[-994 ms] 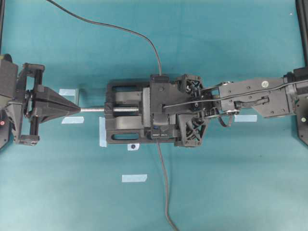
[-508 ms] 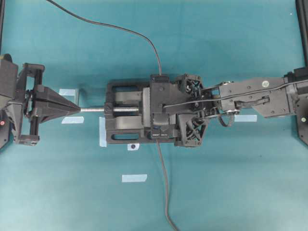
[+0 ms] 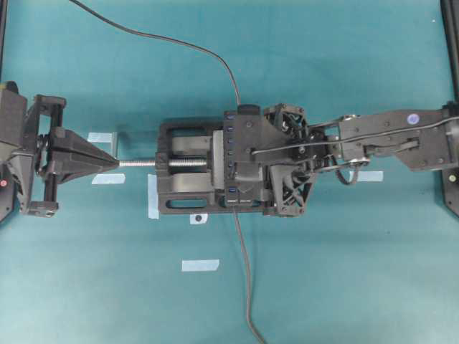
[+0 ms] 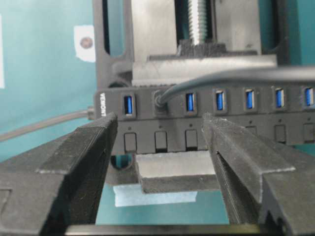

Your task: Insert the USB into the second port from the front of the fixed hub.

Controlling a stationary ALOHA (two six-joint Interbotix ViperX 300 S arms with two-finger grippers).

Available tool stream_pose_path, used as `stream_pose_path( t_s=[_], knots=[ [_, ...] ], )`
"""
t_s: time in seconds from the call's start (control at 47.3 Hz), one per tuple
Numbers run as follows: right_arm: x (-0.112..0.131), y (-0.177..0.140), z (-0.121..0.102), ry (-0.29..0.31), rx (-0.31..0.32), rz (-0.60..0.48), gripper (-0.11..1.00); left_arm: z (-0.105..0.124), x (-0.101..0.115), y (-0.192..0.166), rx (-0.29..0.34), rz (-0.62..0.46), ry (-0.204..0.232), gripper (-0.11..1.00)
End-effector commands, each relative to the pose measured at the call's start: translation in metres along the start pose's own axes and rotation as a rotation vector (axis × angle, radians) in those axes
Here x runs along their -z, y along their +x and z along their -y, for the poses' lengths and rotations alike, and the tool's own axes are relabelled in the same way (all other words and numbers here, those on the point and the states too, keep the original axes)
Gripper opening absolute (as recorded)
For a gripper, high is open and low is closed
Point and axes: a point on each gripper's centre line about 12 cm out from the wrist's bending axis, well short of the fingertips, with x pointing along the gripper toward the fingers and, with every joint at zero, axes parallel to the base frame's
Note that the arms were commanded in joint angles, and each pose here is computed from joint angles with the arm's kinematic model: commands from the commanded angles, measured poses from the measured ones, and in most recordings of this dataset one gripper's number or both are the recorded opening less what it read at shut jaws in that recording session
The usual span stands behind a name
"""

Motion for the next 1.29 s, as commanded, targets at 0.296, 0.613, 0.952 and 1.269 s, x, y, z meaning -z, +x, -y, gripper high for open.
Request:
stream_pose_path(
  t_s=[0.296, 0.613, 0.952, 1.269],
  knots=[
    [-0.001, -0.025, 0.000, 0.006, -0.011, 0.085, 0.79, 0.001, -0.007, -0.005, 0.004, 0.040, 0.001, 0.00],
    [0.002, -0.033, -0.001, 0.007, -0.021, 0.141, 0.79, 0.001, -0.006, -0.005, 0.004, 0.038, -0.001, 0.00],
    [0.006, -0.034, -0.002, 0.003, -0.024, 0.137, 0.79, 0.001, -0.004, -0.005, 0.004, 0.034, -0.021, 0.00],
    [0.011, -0.033, -0.002, 0.002, -0.025, 0.129, 0.79, 0.001, -0.004, -0.007, 0.005, 0.038, -0.036, 0.00]
  ],
)
